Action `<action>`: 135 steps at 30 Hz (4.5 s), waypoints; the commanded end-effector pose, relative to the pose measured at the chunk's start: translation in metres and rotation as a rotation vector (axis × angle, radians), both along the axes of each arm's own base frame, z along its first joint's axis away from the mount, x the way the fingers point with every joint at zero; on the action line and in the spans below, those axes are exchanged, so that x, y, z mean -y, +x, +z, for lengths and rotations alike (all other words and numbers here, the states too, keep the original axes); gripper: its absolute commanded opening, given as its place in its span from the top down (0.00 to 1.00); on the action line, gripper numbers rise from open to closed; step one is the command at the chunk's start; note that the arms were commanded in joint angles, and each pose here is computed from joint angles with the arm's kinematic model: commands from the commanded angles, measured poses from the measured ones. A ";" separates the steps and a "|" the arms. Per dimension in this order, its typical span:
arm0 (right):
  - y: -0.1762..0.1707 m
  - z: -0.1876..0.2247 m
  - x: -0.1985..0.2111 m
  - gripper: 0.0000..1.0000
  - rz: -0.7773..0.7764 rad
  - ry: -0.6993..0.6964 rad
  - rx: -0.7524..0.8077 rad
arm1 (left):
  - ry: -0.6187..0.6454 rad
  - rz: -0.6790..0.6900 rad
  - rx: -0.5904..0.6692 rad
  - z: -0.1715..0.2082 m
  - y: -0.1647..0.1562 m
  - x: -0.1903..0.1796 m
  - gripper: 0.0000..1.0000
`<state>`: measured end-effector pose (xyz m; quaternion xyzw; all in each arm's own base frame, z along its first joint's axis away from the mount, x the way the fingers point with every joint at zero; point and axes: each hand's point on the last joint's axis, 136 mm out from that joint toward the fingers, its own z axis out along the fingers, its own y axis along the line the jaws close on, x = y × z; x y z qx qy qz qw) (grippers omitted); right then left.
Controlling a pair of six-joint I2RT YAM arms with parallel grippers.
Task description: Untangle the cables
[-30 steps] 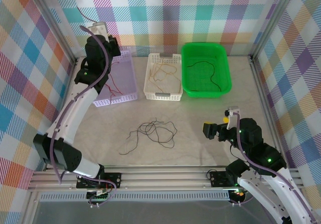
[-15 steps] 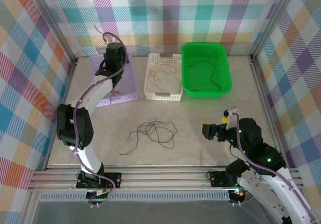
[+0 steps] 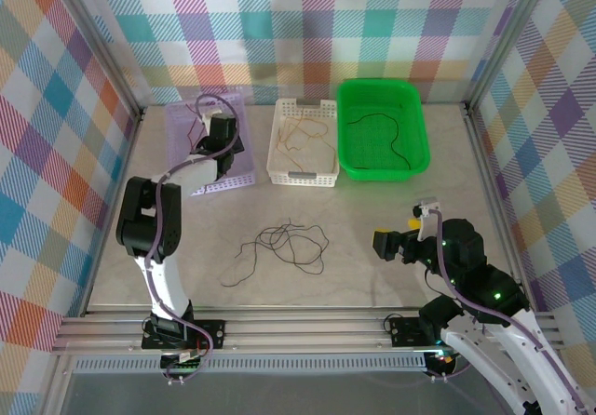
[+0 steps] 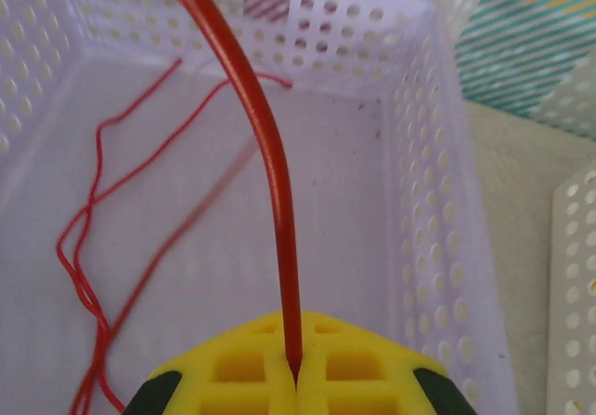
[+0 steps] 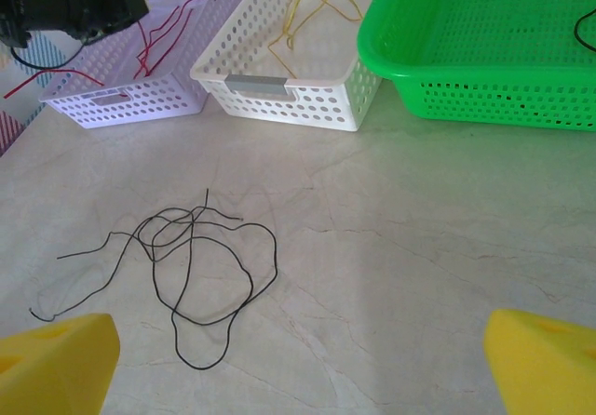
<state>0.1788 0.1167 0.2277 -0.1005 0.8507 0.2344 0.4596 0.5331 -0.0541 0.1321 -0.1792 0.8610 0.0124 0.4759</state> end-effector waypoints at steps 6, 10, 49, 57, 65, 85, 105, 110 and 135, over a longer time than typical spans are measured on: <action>0.001 0.004 -0.005 0.00 0.026 0.011 0.021 | -0.208 0.011 -0.164 -0.052 0.004 -0.013 1.00; 0.001 0.004 -0.005 0.00 0.027 0.010 0.020 | -0.213 0.004 -0.194 -0.062 0.005 -0.010 1.00; -0.003 0.002 -0.016 0.00 0.090 0.025 0.006 | -0.318 -0.147 -0.093 0.098 -0.007 0.016 0.00; -0.004 -0.010 -0.045 0.00 0.224 0.039 -0.111 | -0.387 -0.266 0.021 0.199 -0.070 0.037 0.00; 0.017 -0.046 -0.085 0.00 0.249 -0.077 -0.284 | -0.317 -0.321 0.055 0.227 -0.195 0.031 0.00; 0.086 -0.151 -0.154 0.14 0.226 -0.363 -0.412 | -0.278 -0.274 0.015 0.116 -0.295 0.000 0.00; 0.120 -0.211 -0.163 0.60 0.192 -0.524 -0.425 | -0.225 -0.226 0.011 0.113 -0.296 -0.012 0.00; 0.119 -0.220 -0.161 0.74 0.190 -0.534 -0.433 | -0.223 -0.228 0.014 0.114 -0.297 -0.012 0.00; 0.083 0.006 -0.116 1.00 0.134 -0.288 -0.072 | -0.234 -0.255 0.012 0.114 -0.298 -0.007 0.00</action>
